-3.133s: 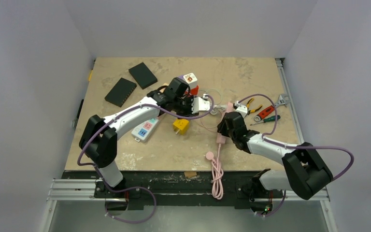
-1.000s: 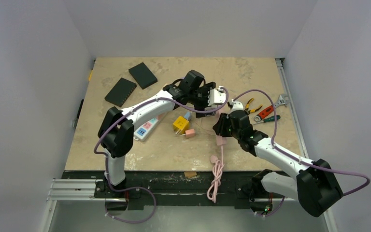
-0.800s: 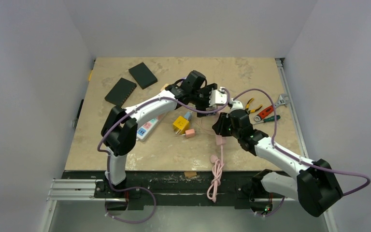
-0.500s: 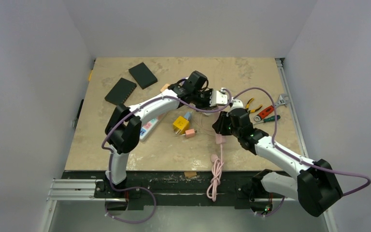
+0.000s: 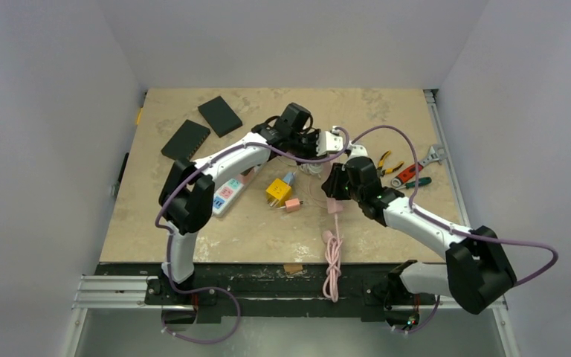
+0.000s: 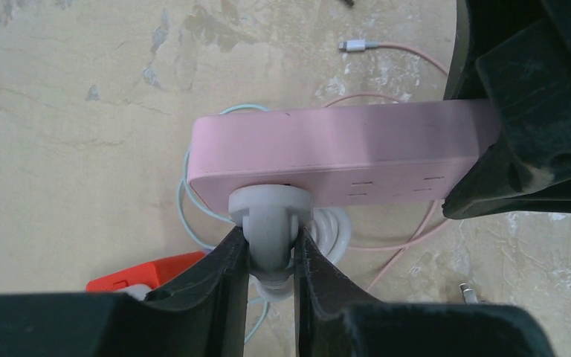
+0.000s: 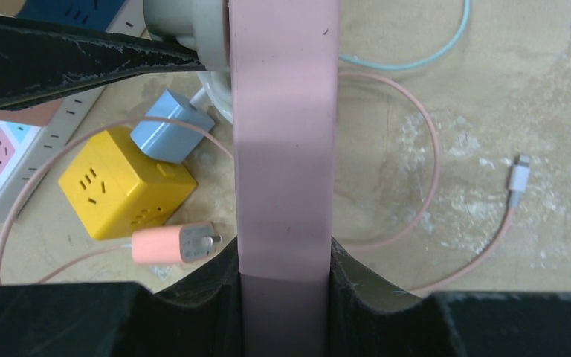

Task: Pull the plug off the socket
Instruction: Remove the plug from the socket, then place the socket at the center of the board, then place the plug at the center of the board.

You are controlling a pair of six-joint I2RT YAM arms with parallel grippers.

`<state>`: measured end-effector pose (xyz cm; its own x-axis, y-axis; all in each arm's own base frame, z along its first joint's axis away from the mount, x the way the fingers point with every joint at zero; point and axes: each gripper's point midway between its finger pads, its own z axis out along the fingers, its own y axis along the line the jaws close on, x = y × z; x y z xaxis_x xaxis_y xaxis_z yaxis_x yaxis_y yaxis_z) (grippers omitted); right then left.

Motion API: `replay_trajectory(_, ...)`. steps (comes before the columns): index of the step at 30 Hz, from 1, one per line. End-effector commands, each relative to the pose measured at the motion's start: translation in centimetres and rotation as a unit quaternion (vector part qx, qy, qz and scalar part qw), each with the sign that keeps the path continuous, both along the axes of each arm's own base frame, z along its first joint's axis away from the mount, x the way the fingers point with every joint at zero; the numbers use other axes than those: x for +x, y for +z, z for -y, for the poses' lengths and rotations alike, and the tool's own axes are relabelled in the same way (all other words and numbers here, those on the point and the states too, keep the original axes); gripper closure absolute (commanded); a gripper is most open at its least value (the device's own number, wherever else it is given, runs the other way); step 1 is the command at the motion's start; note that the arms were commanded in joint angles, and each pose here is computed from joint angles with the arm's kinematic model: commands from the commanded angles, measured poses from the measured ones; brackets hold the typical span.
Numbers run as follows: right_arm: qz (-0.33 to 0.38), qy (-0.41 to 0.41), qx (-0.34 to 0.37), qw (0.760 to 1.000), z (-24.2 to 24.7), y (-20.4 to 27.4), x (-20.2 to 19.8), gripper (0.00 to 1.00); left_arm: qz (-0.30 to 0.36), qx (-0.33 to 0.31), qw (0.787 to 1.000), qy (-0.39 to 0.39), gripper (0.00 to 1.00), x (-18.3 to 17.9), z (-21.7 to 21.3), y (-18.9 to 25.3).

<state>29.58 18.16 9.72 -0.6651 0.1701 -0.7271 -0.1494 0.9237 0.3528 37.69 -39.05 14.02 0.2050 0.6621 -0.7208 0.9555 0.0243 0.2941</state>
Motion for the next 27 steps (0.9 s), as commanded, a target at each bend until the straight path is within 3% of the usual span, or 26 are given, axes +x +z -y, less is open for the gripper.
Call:
replay_trajectory(1, 0.030, -0.031, 0.001, 0.999, 0.7, 1.4, 3.4, 1.00, 0.020, -0.023, 0.999, 0.029, 1.00, 2.0, -2.6, 3.1)
replay_trajectory(15, -0.056, -0.142, -0.048, 0.987, 6.6, -5.0, 3.9, 1.00, 0.005, -0.042, 0.999, 0.028, 1.00, 0.9, -4.5, 3.5)
replay_trajectory(19, -0.020, -0.140, -0.046, 0.989, 6.6, -2.4, 5.7, 1.00, 0.002, -0.044, 0.999, 0.030, 1.00, 1.1, -4.2, 3.4)
replay_trajectory(24, 0.011, -0.158, -0.028, 0.987, 8.8, 2.5, 11.3, 1.00, -0.003, -0.048, 0.998, 0.046, 1.00, 1.9, -3.1, 3.5)
replay_trajectory(27, 0.007, -0.160, -0.060, 0.985, 9.7, 2.9, 14.6, 1.00, 0.000, -0.060, 0.996, 0.070, 1.00, 3.4, -2.3, 4.2)
